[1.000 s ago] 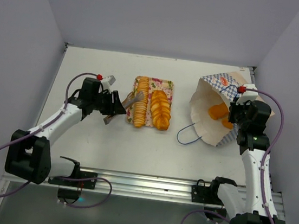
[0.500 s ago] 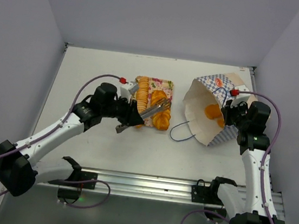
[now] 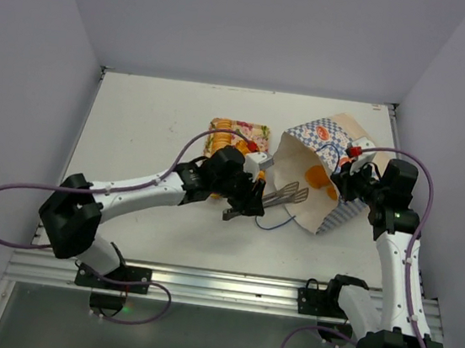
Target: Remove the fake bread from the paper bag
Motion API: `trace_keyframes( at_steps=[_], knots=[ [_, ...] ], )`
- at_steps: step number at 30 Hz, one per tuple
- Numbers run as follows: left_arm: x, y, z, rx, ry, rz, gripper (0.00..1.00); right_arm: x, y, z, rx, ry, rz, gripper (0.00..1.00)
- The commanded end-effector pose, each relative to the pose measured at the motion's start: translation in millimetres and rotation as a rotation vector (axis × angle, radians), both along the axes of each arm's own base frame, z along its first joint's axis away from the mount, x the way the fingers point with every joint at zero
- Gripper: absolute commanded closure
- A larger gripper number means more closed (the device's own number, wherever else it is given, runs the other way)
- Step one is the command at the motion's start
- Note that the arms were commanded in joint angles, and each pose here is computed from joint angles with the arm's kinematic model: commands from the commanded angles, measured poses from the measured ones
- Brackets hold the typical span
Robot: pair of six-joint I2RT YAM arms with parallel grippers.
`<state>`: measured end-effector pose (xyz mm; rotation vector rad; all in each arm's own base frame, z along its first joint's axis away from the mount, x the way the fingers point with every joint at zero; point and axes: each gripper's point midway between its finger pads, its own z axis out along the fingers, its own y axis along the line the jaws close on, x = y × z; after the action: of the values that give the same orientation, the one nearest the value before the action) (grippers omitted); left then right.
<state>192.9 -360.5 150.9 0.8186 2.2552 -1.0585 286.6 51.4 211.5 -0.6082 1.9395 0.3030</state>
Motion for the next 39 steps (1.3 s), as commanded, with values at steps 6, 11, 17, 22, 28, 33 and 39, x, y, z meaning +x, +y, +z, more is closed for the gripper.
trace_keyframes(
  at_steps=[6, 11, 17, 22, 28, 33, 39],
  knots=[
    [65.4, -50.0, 13.9, -0.016, -0.149, 0.064, 0.52, -0.8, 7.4, 16.6, 0.008, -0.048, 0.055, 1.00],
    [92.7, -61.2, -6.1, 0.008, -0.125, 0.087, 0.51, -1.3, 8.6, 17.2, 0.009, -0.051, 0.061, 1.00],
    [112.8, -61.0, -4.2, -0.036, -0.134, 0.070, 0.50, -1.5, 8.8, 16.3, 0.010, -0.049, 0.064, 1.00],
    [116.2, -63.0, -12.0, -0.035, -0.127, 0.033, 0.50, -1.8, 9.5, 15.9, 0.013, -0.046, 0.068, 1.00],
    [115.9, -71.7, -22.6, -0.060, -0.076, -0.026, 0.50, -1.9, 10.0, 16.0, 0.015, -0.045, 0.071, 1.00],
    [127.1, -67.9, -23.1, -0.079, -0.055, -0.010, 0.49, -2.1, 10.5, 15.1, 0.017, -0.042, 0.073, 1.00],
    [135.8, -60.1, -16.7, -0.077, -0.071, 0.007, 0.49, -1.8, 10.5, 14.3, 0.017, -0.041, 0.073, 1.00]
  ],
)
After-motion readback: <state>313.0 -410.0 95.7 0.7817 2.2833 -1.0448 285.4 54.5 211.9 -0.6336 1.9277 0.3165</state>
